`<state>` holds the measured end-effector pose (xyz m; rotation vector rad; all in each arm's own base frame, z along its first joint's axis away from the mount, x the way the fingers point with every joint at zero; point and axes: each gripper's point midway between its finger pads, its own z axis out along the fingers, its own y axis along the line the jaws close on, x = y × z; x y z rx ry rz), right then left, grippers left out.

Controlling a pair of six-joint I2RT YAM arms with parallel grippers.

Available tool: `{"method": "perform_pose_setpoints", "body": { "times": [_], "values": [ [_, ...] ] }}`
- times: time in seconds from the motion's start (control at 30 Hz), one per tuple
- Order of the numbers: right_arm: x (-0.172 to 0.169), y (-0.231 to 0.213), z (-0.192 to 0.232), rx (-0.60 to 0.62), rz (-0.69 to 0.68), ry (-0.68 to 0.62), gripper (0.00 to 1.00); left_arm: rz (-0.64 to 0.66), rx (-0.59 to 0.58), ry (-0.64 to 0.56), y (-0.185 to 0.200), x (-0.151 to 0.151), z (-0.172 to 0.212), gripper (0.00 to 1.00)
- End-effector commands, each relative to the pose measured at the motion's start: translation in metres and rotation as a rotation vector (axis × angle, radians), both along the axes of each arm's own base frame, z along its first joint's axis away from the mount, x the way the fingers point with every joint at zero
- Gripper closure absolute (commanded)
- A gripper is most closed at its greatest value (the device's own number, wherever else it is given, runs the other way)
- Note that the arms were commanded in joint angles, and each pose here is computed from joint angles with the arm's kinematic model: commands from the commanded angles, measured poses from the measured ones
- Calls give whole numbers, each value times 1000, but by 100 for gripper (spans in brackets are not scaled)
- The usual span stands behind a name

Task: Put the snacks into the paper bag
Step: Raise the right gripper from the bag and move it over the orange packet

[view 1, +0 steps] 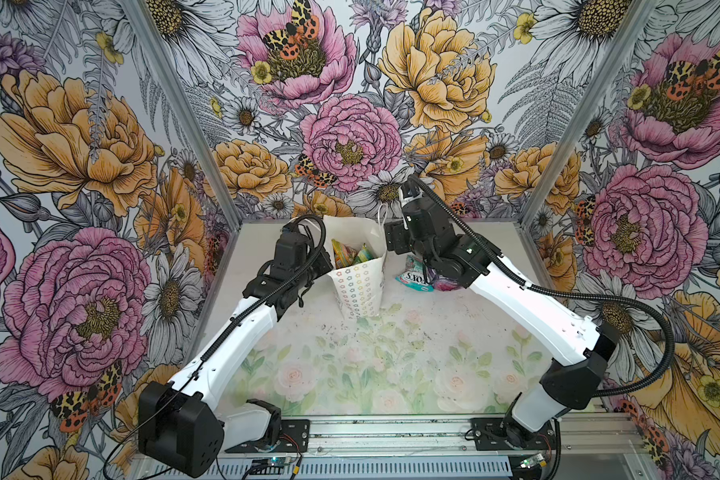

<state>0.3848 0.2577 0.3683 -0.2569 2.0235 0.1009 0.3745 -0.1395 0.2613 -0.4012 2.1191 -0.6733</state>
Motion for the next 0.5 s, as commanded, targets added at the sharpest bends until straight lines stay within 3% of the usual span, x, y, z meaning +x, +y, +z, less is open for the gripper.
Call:
{"method": "perform_pose_setpoints", "body": {
  "times": [0.0,0.2,0.47],
  "values": [
    [-3,-25,19,51,-94,-46,14,-18,-10,-9,1,-6,4,100],
    [1,-53,10,62,-209,-44,8,-14,-10,-7,2,-6,4,100],
    [9,-92,-26,161,-357,32,9,-15,-12,-8,2,-7,4,100]
  ]
}}
